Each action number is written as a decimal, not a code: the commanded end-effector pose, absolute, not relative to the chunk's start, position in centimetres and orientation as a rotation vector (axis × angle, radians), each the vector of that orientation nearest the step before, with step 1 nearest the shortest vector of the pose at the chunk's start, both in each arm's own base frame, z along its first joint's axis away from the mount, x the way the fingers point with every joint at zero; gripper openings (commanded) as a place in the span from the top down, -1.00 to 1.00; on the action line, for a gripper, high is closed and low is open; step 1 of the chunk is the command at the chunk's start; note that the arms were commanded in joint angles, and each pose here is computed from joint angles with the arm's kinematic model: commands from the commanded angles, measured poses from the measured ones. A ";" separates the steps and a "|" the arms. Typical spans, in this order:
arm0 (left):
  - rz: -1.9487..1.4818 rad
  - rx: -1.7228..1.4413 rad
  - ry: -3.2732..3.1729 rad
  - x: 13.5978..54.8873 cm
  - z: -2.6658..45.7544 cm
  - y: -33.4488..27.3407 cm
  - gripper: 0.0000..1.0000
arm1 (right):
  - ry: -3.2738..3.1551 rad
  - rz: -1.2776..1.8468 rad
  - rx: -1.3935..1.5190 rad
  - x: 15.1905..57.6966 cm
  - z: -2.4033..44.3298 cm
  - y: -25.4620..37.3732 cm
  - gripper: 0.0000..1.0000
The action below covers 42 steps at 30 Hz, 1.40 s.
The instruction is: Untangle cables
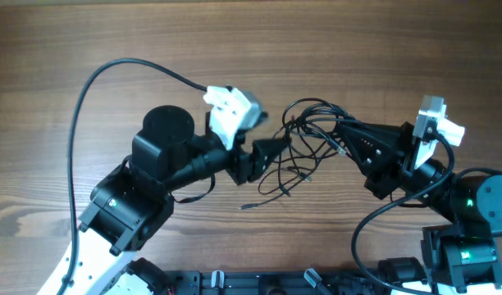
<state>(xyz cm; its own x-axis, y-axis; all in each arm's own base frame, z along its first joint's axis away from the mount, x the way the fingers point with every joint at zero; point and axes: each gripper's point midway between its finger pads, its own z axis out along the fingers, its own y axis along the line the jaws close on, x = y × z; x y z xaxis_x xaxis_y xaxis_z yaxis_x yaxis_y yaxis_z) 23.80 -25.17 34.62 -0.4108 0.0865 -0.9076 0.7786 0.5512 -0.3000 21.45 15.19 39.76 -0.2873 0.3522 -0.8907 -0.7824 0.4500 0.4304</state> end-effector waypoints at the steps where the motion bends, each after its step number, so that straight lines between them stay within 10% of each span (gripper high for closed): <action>1: -0.821 0.451 1.914 26.6 34.6 -23.0 -0.46 | 1.456 1.171 -0.421 20.8 40.5 15.3 0.91; 10: -0.955 0.556 1.930 25.2 34.1 -25.0 -0.44 | 1.456 1.171 -0.421 20.8 40.5 15.3 0.91; 20: -0.992 0.725 1.840 23.2 35.0 -25.7 -0.95 | 1.451 1.153 -0.413 21.0 40.5 15.1 0.91; 42: -1.037 0.728 1.873 22.8 34.6 -25.2 -1.00 | 1.437 1.109 -0.391 21.6 40.7 14.6 0.91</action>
<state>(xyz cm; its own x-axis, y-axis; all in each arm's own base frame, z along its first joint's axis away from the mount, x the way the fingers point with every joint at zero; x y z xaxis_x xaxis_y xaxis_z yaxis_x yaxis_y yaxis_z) 23.28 -25.18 34.10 -0.4810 0.0792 -0.8731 0.7722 0.5098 -0.3792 21.86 14.88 39.91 -0.2653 0.3616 -0.8938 -0.7728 0.4745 0.4214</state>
